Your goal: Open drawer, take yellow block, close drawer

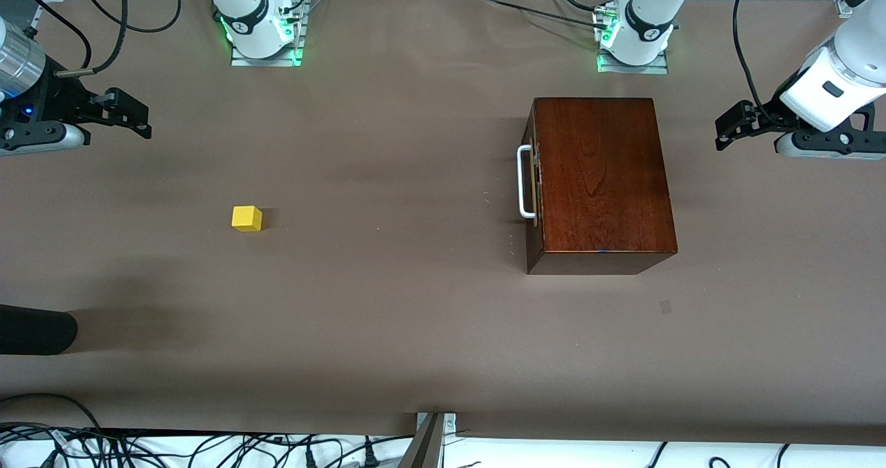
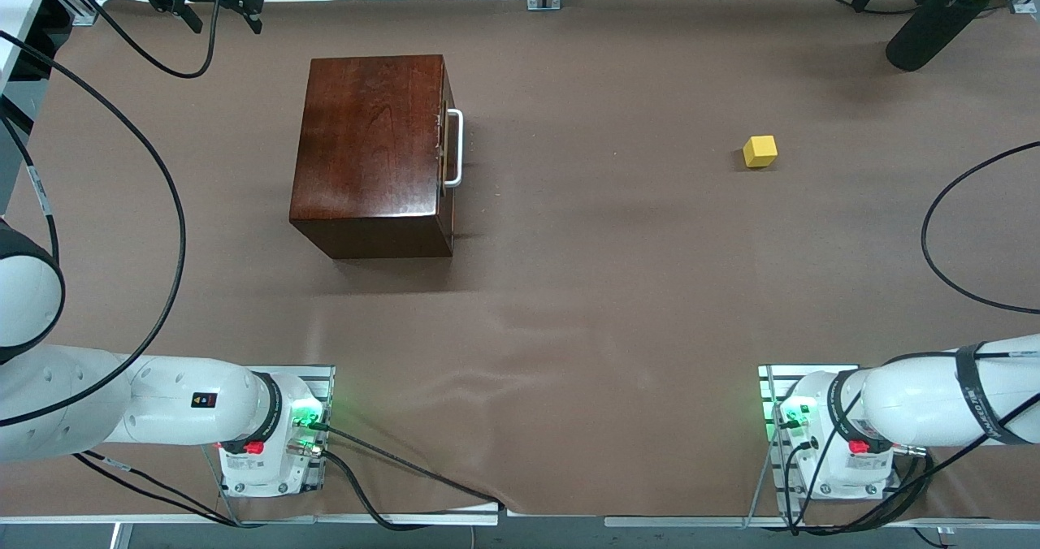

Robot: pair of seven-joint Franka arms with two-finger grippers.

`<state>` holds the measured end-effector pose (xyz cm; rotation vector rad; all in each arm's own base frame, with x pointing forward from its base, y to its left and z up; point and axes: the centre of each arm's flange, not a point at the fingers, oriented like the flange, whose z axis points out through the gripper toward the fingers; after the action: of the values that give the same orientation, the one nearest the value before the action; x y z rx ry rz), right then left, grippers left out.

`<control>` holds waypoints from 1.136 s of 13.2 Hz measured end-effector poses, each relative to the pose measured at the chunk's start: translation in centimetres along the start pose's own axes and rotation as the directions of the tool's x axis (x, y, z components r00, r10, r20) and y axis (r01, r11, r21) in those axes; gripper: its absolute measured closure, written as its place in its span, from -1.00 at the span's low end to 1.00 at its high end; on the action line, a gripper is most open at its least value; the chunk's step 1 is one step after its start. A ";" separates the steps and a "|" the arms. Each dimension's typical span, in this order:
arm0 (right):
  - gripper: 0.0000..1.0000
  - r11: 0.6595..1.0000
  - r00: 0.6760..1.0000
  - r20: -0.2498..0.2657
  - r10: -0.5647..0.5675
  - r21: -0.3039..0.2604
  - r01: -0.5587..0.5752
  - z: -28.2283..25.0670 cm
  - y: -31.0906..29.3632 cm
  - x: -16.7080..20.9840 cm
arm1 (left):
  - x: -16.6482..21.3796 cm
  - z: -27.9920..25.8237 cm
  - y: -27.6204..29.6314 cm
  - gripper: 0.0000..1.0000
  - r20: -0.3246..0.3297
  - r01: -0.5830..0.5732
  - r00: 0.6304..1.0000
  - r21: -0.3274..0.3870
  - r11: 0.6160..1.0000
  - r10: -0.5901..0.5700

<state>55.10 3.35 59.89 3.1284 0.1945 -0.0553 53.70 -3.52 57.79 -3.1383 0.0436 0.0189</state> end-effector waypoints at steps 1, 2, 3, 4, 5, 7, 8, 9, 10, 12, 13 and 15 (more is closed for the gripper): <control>-1.00 1.000 1.000 0.000 0.000 0.000 0.000 0.0 0.0 0.0 | 0.2 -0.1 0.0 -1.00 -0.003 0.000 1.000 0.000 1.000 0.000; -1.00 1.000 1.000 0.000 0.000 0.000 0.000 0.0 0.0 0.0 | 0.4 -0.1 0.0 -1.00 -0.004 0.000 1.000 0.000 1.000 0.000; -1.00 1.000 1.000 0.000 0.000 0.000 0.000 0.0 0.0 0.0 | 0.6 0.0 0.0 -1.00 -0.003 0.000 1.000 -0.001 1.000 0.000; -1.00 1.000 1.000 0.000 0.000 0.000 0.000 0.0 0.0 0.0 | 0.9 0.0 0.0 -1.00 -0.004 -0.001 1.000 -0.001 1.000 0.001; -1.00 1.000 1.000 0.000 0.000 0.000 0.000 0.0 0.0 0.0 | 1.1 0.0 0.1 -1.00 -0.005 -0.001 1.000 -0.001 1.000 0.001; -1.00 1.000 1.000 0.000 0.000 0.000 0.000 0.0 0.0 0.0 | 1.4 0.1 0.1 -1.00 -0.005 -0.001 1.000 -0.001 1.000 0.001; -1.00 1.000 1.000 0.000 0.000 0.000 0.000 0.0 0.0 0.0 | 1.5 0.1 0.1 -1.00 -0.004 -0.001 1.000 -0.001 1.000 0.001; -1.00 1.000 1.000 0.000 0.000 0.000 0.000 0.0 0.0 0.0 | 1.6 0.1 0.1 -1.00 -0.005 -0.001 1.000 -0.001 1.000 0.001; -1.00 1.000 1.000 0.000 0.000 0.000 0.000 0.0 0.0 0.0 | 1.6 0.0 0.1 -1.00 -0.008 -0.002 1.000 -0.001 1.000 0.002; -1.00 1.000 1.000 0.000 0.000 0.000 0.000 0.0 0.0 0.0 | 1.7 0.0 0.1 -1.00 -0.008 -0.002 1.000 -0.002 1.000 0.002; -1.00 1.000 1.000 0.000 0.000 0.000 0.000 0.0 0.0 0.0 | 1.8 0.1 0.1 -1.00 -0.007 -0.002 1.000 -0.002 1.000 0.002; -1.00 1.000 1.000 0.000 0.000 0.000 0.000 0.0 0.0 0.0 | 1.9 0.1 0.2 -1.00 -0.006 -0.003 1.000 -0.002 1.000 0.003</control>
<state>55.10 3.35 59.89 3.1284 0.1945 -0.0553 55.55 -3.77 57.64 -3.1400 0.0482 0.0101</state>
